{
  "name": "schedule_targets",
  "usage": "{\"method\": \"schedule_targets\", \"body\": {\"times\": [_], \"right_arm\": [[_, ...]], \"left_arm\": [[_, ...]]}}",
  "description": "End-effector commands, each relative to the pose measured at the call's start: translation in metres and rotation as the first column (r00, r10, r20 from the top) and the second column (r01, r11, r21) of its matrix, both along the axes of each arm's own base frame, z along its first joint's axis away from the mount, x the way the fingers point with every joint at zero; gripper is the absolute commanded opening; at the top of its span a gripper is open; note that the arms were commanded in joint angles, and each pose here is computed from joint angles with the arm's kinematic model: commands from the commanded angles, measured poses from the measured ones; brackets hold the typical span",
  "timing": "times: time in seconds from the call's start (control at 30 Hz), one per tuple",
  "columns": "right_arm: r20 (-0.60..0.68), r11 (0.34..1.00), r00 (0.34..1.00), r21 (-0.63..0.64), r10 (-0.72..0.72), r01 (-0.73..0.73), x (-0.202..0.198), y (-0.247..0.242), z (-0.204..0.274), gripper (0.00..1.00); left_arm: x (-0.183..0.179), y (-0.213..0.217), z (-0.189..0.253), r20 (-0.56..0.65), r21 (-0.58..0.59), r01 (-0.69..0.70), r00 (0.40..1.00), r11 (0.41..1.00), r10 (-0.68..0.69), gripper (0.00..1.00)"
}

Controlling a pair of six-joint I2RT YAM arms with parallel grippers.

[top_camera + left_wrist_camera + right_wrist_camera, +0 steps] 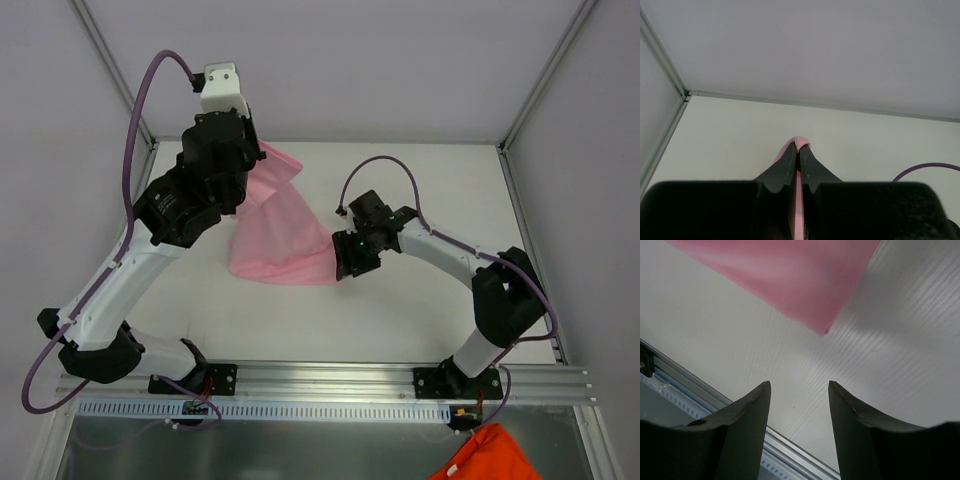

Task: Fold and stack the t-shirts
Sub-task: Flatten out the tshirt

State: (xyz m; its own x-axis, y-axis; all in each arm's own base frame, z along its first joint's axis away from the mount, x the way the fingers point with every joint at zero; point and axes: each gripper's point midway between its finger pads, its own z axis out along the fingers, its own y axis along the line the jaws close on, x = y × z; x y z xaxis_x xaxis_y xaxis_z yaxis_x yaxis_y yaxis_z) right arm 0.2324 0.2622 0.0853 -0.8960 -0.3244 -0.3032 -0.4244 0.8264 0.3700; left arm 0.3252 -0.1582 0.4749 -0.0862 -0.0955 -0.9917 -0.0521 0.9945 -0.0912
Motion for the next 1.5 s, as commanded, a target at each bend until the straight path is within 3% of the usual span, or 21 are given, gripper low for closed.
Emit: {"method": "schedule_targets", "body": {"times": [0.0, 0.7, 1.47], "right_arm": [[0.004, 0.998, 1.000, 0.061, 0.007, -0.007, 0.004, 0.016, 0.008, 0.54], [-0.073, 0.999, 0.996, 0.024, 0.041, -0.040, -0.008, 0.024, -0.035, 0.53], [-0.008, 0.998, 0.998, 0.008, 0.069, -0.069, 0.008, 0.030, -0.040, 0.53]], "left_arm": [[-0.008, 0.015, 0.013, 0.033, -0.043, -0.034, 0.999, 0.999, 0.036, 0.00], [-0.019, 0.028, 0.012, 0.025, -0.032, -0.039, 0.999, 0.999, 0.040, 0.00], [-0.028, 0.039, 0.016, 0.017, 0.001, -0.048, 0.999, 0.999, 0.048, 0.00]]}}
